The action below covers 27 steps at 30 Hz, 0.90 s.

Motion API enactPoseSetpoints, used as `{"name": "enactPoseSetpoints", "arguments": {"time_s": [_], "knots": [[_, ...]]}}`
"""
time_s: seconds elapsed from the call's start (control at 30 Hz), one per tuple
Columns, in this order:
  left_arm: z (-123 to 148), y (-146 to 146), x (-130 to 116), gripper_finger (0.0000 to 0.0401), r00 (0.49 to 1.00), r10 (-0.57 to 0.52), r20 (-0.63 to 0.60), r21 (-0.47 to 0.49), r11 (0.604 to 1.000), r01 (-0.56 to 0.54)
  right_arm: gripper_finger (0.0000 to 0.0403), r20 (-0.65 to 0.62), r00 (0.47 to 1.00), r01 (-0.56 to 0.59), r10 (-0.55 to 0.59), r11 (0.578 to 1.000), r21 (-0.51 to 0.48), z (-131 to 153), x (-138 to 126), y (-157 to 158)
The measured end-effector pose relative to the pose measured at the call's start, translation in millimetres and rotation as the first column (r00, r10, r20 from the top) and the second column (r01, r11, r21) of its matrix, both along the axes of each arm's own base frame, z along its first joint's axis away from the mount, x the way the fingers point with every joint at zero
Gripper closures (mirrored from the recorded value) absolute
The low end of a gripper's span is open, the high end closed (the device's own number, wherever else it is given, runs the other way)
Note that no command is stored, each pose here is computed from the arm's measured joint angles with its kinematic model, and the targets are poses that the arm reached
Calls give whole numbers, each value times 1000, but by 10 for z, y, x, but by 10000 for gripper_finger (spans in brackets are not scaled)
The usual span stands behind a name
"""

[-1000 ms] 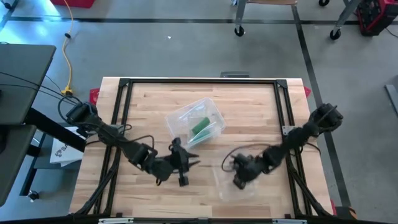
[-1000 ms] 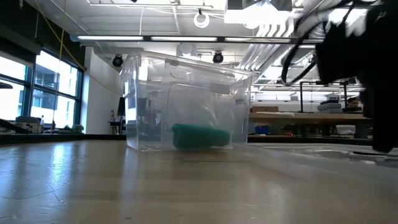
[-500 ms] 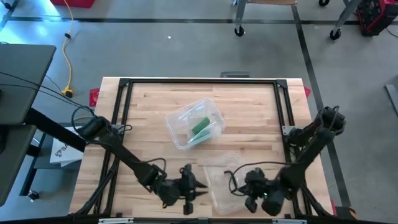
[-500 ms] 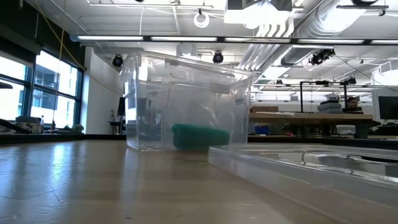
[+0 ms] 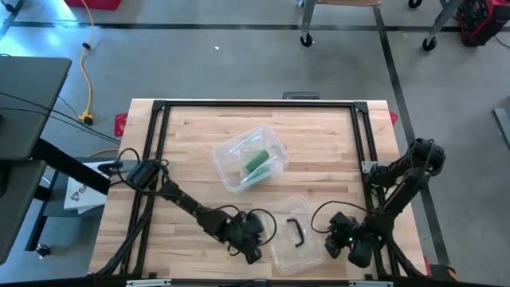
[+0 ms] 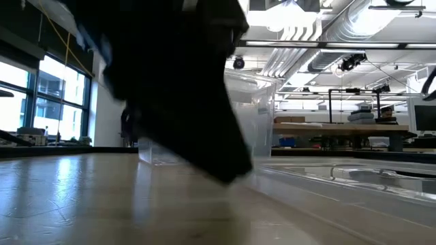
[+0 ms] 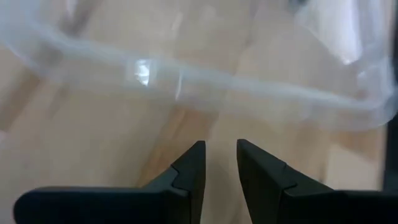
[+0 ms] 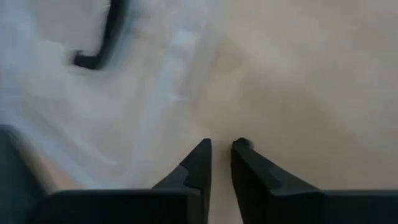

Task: Roll bandage
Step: Close the transparent bin

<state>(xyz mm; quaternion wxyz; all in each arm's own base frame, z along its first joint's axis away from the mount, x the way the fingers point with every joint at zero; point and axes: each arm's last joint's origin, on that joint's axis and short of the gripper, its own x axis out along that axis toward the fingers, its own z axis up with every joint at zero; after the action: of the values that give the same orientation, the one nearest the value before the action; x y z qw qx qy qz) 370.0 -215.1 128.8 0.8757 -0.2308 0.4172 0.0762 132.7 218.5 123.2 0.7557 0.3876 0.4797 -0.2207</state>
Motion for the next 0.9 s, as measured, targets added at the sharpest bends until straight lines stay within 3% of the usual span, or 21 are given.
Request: {"name": "enactPoseSetpoints", "arguments": {"time_s": [0.1, 0.23, 0.5, 0.7, 0.9], "knots": [[-121, -15, 38, 316, 1000, -4, -1, -10, 1000, 4, 348, 112, 994, -3, -9, 994, 106, -169, 30, -30], [-218, 8, 110, 316, 1000, 18, 17, -35, 999, -17, 343, 185, 983, -12, -11, 992, 126, -215, 119, -28], [-246, 123, 171, 317, 999, 30, 13, -29, 999, -29, 343, 239, 965, -112, 107, 994, 7, -93, 238, 60], [-257, 113, 158, 317, 999, 35, 13, -12, 999, -35, 343, 243, 960, -140, 138, 990, -7, 59, 296, 174], [-258, 84, 143, 317, 999, 40, 22, -1, 999, -40, 343, 194, 972, -114, 130, 989, -91, 215, 326, 209]]}}
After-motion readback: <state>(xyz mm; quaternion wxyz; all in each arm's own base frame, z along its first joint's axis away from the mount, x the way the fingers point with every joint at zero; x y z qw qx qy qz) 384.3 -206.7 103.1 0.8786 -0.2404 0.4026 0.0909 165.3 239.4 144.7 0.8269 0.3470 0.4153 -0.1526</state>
